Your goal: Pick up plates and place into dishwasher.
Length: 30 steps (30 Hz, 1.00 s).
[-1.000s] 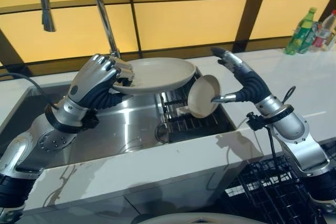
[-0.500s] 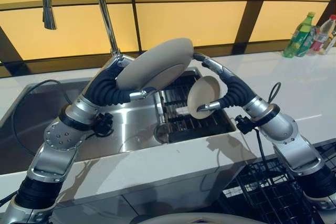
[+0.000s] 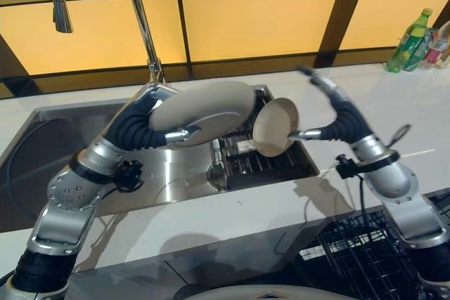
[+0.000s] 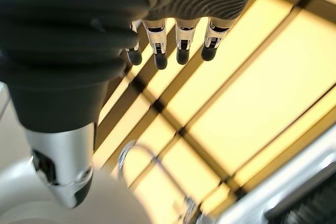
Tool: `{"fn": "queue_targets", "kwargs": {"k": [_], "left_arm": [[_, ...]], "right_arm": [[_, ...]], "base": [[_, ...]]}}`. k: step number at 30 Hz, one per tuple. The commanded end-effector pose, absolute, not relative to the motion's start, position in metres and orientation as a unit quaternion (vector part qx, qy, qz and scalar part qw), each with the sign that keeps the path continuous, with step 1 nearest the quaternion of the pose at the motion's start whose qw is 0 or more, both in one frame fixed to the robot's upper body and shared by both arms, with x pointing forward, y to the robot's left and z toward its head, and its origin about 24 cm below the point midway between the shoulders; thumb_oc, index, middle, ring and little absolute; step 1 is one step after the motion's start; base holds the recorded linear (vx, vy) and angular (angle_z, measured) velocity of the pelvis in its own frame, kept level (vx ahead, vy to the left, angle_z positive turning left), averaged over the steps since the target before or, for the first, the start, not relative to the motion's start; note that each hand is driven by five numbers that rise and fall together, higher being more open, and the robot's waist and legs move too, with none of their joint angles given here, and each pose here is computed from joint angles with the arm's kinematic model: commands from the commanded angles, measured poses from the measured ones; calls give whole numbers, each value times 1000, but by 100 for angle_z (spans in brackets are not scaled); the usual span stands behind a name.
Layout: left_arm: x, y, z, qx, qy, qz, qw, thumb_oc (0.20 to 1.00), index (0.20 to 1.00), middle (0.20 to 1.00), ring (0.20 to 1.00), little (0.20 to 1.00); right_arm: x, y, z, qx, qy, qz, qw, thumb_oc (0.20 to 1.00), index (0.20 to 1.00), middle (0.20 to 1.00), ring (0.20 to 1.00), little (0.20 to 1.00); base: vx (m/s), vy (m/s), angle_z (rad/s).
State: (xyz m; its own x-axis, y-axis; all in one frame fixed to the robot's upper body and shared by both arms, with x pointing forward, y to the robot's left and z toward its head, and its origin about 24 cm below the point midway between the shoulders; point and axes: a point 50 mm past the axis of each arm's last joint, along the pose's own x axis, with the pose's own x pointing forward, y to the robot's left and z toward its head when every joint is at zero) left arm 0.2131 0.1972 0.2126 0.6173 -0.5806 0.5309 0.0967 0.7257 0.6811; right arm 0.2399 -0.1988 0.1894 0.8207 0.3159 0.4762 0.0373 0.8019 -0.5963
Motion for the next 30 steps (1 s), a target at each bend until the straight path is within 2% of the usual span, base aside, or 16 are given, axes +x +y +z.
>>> {"fn": "queue_targets", "kwargs": {"k": [1, 9, 12, 15, 16, 19, 24, 30], "left_arm": [[212, 199, 226, 312, -429, -193, 825, 200, 200, 200, 200, 200], [215, 199, 227, 319, -423, -200, 824, 200, 200, 200, 200, 200], [213, 199, 229, 317, -428, -205, 821, 200, 200, 200, 200, 200], [213, 195, 232, 313, -434, -214, 818, 200, 200, 200, 200, 200], [215, 190, 233, 296, -435, -231, 818, 200, 200, 200, 200, 200], [216, 178, 234, 269, -442, -277, 810, 200, 200, 200, 200, 200], [216, 149, 234, 235, -438, -379, 781, 200, 200, 200, 200, 200], [214, 139, 238, 206, -442, -422, 764, 200, 200, 200, 200, 200]], "right_arm": [[235, -201, 212, -288, -354, 56, 888, 1000, 1000, 1000, 1000, 1000], [236, -215, 215, -259, -362, -4, 895, 1000, 1000, 1000, 1000, 1000], [235, -216, 216, -228, -362, 10, 904, 1000, 1000, 1000, 1000, 1000], [236, -204, 214, -207, -354, 77, 909, 1000, 1000, 1000, 1000, 1000], [236, -187, 212, -178, -346, 153, 908, 1000, 1000, 1000, 1000, 1000], [234, -155, 210, -142, -337, 268, 892, 1000, 1000, 1000, 1000, 1000], [235, -121, 214, -114, -338, 364, 860, 1000, 1000, 1000, 1000, 1000], [233, -104, 214, -97, -327, 423, 840, 1000, 1000, 1000, 1000, 1000]], "base": [[0, 0, 0], [0, 0, 0], [0, 0, 0], [0, 0, 0], [0, 0, 0], [16, 0, 0], [43, -2, 1], [8, 2, 1]]}}
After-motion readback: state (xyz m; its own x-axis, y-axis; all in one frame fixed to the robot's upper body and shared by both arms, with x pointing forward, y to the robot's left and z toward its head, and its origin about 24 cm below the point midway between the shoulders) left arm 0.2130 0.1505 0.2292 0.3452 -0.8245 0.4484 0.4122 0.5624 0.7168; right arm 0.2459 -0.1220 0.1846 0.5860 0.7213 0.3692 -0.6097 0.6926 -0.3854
